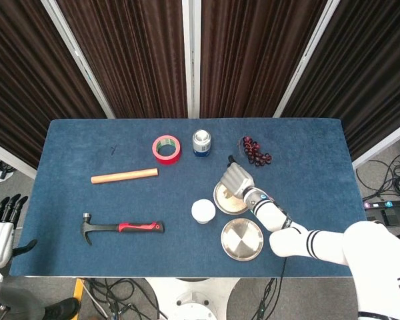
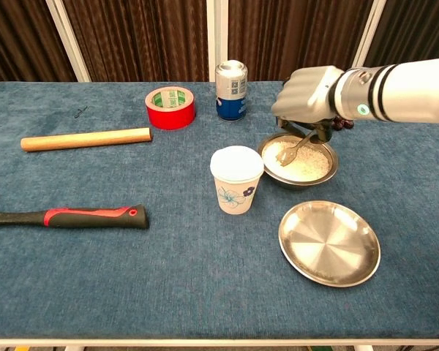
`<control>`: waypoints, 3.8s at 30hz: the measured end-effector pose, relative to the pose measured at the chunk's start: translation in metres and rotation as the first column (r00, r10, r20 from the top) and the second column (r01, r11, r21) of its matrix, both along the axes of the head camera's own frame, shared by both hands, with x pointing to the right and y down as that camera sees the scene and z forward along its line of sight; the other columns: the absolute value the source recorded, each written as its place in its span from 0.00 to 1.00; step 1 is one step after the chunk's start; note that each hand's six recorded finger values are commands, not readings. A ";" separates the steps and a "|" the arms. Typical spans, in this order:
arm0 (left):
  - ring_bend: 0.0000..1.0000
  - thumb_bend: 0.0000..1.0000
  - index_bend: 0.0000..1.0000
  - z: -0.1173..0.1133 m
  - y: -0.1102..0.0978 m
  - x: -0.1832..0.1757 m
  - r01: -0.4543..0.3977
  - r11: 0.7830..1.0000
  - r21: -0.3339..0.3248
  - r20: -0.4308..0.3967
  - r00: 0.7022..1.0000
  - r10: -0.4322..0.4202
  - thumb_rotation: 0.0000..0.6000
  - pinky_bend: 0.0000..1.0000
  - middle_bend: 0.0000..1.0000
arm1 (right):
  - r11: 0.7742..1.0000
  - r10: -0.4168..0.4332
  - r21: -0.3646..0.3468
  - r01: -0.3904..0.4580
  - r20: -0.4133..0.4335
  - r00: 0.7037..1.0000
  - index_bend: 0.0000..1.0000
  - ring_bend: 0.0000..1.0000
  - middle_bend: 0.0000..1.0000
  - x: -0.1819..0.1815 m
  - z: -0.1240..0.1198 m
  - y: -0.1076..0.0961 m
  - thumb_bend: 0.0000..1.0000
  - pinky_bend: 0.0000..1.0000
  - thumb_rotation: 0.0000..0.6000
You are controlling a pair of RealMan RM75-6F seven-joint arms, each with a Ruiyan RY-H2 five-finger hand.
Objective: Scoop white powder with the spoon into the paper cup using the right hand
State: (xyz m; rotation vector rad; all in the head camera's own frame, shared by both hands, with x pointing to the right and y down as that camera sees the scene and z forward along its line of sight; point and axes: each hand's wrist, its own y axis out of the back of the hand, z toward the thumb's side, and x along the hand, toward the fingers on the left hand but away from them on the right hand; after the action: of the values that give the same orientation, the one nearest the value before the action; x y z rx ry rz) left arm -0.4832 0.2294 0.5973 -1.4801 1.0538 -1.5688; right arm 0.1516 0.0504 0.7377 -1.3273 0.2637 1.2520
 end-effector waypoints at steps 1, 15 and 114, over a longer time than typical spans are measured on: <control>0.04 0.02 0.13 0.000 0.000 0.000 0.000 1.000 0.001 -0.001 1.000 0.000 1.00 0.12 0.18 | 1.000 -0.004 -0.001 0.004 -0.002 1.000 0.62 0.27 0.59 -0.002 0.001 0.001 0.32 0.10 1.00; 0.04 0.02 0.13 -0.002 -0.001 0.001 0.001 1.000 0.005 0.002 1.000 -0.001 1.00 0.12 0.18 | 0.993 0.120 -0.003 -0.120 0.080 0.990 0.63 0.27 0.59 0.023 -0.019 -0.006 0.32 0.10 1.00; 0.04 0.02 0.13 -0.014 -0.007 0.003 -0.020 0.998 0.063 -0.002 1.000 0.021 1.00 0.12 0.18 | 0.943 -0.238 0.294 0.157 0.267 0.934 0.66 0.28 0.60 -0.026 -0.107 0.050 0.33 0.00 1.00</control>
State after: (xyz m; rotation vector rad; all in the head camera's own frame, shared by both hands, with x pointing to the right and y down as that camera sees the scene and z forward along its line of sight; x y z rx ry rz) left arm -0.4798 0.2225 0.5828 -1.4467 1.0768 -1.5060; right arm 0.1261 0.1002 0.6309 -1.2014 0.0102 0.8655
